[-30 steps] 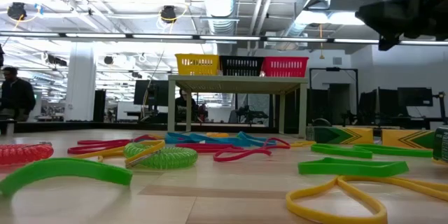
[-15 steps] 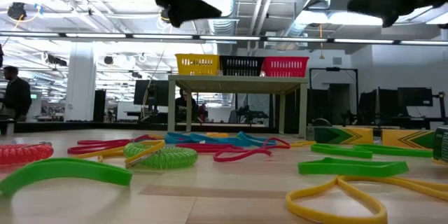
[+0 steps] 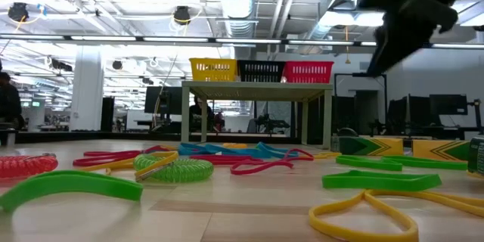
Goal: Pick & Place Office Desk Supplies
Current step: Put the small orange rubber band into the yellow bin on the shelf
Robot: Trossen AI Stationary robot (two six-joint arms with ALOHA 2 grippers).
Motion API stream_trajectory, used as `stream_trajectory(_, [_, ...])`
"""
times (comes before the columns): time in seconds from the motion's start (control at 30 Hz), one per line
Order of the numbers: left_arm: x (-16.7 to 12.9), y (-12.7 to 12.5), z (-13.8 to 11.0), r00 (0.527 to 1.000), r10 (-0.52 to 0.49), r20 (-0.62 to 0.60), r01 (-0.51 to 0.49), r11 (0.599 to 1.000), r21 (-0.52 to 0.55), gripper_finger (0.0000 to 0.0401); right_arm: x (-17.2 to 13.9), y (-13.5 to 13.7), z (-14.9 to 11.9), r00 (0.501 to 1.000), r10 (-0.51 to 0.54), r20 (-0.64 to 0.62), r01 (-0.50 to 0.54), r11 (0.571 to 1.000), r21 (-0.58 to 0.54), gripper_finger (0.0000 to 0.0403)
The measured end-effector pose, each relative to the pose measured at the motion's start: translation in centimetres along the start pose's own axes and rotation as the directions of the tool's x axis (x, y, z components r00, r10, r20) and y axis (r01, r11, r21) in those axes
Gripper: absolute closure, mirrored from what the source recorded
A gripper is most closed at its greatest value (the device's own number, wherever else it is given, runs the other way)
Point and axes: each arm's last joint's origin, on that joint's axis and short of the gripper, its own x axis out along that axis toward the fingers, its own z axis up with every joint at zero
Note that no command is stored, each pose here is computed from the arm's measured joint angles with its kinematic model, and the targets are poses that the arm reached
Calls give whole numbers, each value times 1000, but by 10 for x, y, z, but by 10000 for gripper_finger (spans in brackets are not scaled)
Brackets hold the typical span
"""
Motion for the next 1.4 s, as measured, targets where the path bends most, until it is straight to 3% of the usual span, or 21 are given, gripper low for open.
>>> stream_trajectory(0.13, [-44,8,-8,997,7,74,-6,1000,-20,213,15,11,-6,988,104,-116,-102,995,21,248])
stream_trajectory(0.4, [-94,28,-55,973,-17,231,40,995,-97,244,32,30,-7,980,136,-147,-142,989,-30,247])
stream_trajectory(0.6, [-102,34,-80,958,-13,286,59,987,-151,252,46,36,-12,964,120,-237,-139,988,-66,245])
stream_trajectory(1.1, [-100,33,-82,957,-13,289,59,986,-153,252,89,59,-28,914,87,-397,-171,969,-180,249])
stream_trajectory(1.2, [-100,33,-81,955,-13,298,62,986,-157,253,89,59,-28,913,98,-395,-184,965,-186,278])
stream_trajectory(1.33, [-100,33,-81,954,-12,300,63,985,-158,256,87,59,-27,914,120,-387,-201,964,-175,368])
stream_trajectory(1.4, [-100,33,-81,954,-12,301,63,985,-158,255,88,59,-27,914,118,-389,-199,964,-176,392])
